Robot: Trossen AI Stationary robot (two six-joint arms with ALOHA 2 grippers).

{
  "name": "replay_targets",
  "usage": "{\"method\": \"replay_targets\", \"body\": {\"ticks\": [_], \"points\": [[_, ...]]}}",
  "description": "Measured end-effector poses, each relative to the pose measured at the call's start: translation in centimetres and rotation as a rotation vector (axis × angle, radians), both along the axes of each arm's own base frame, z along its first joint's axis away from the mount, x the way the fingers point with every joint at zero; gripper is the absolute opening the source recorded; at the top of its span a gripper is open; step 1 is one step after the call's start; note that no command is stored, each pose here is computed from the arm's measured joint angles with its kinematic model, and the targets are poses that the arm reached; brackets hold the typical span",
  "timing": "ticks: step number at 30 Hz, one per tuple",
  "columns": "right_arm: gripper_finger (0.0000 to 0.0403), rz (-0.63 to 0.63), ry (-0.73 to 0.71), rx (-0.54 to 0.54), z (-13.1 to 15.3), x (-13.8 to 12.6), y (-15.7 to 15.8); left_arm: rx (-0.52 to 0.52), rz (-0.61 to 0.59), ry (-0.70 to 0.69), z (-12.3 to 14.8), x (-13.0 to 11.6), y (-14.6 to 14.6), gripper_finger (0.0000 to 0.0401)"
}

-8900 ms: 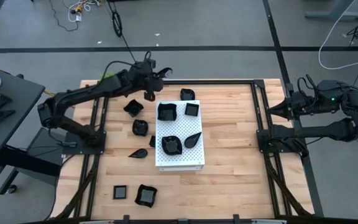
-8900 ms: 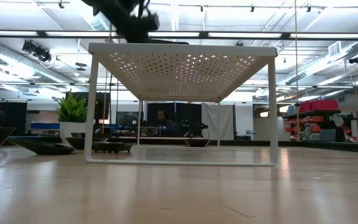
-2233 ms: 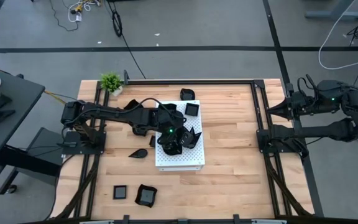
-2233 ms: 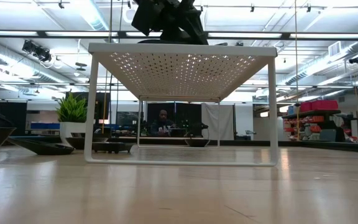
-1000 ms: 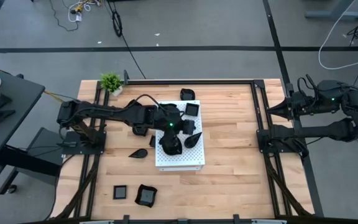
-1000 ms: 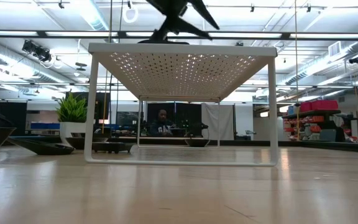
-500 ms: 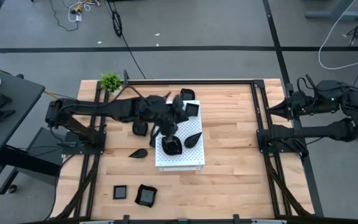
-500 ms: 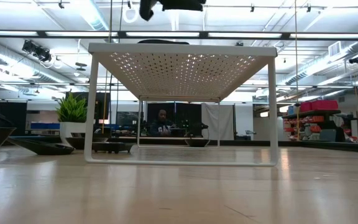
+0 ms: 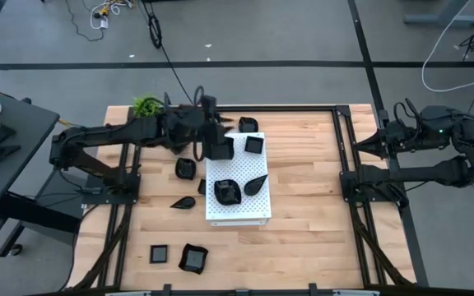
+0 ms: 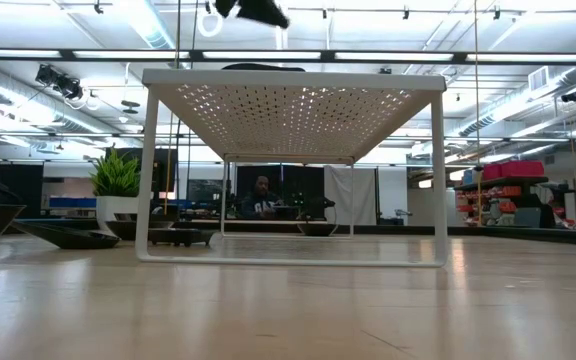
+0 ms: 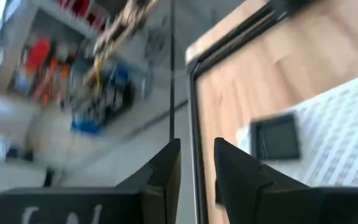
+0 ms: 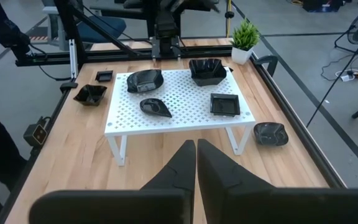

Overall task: Pick & Place Mini shaped plates
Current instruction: Stack the black distorted square plate on top of the other black distorted square plate on the shelf

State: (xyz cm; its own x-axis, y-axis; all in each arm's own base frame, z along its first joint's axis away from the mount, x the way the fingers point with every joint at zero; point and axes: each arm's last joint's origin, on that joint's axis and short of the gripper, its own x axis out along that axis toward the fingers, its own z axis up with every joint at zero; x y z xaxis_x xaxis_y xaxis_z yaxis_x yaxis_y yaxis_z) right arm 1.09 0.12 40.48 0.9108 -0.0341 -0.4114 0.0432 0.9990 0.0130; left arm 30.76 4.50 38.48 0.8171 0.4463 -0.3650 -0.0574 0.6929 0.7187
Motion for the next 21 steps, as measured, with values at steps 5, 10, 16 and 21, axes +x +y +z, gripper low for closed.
{"method": "replay_targets", "body": {"ticks": [5,10,16,21], "points": [[0.0022,0.000,0.000,0.000,0.0,0.0,0.0,-0.145,0.128,0.005,0.4,-2.5,1.8,0.0103],[0.0022,0.000,0.000,0.000,0.0,0.0,0.0,-0.257,0.192,0.049,0.5,-5.0,3.0,0.0103],[0.0022,0.000,0.000,0.000,0.0,0.0,0.0,-0.355,0.318,0.061,0.6,-7.5,4.1,0.0103],[0.0022,0.000,0.000,0.000,0.0,0.0,0.0,-0.405,0.439,0.098,0.3,-9.2,5.6,0.0103]]}}
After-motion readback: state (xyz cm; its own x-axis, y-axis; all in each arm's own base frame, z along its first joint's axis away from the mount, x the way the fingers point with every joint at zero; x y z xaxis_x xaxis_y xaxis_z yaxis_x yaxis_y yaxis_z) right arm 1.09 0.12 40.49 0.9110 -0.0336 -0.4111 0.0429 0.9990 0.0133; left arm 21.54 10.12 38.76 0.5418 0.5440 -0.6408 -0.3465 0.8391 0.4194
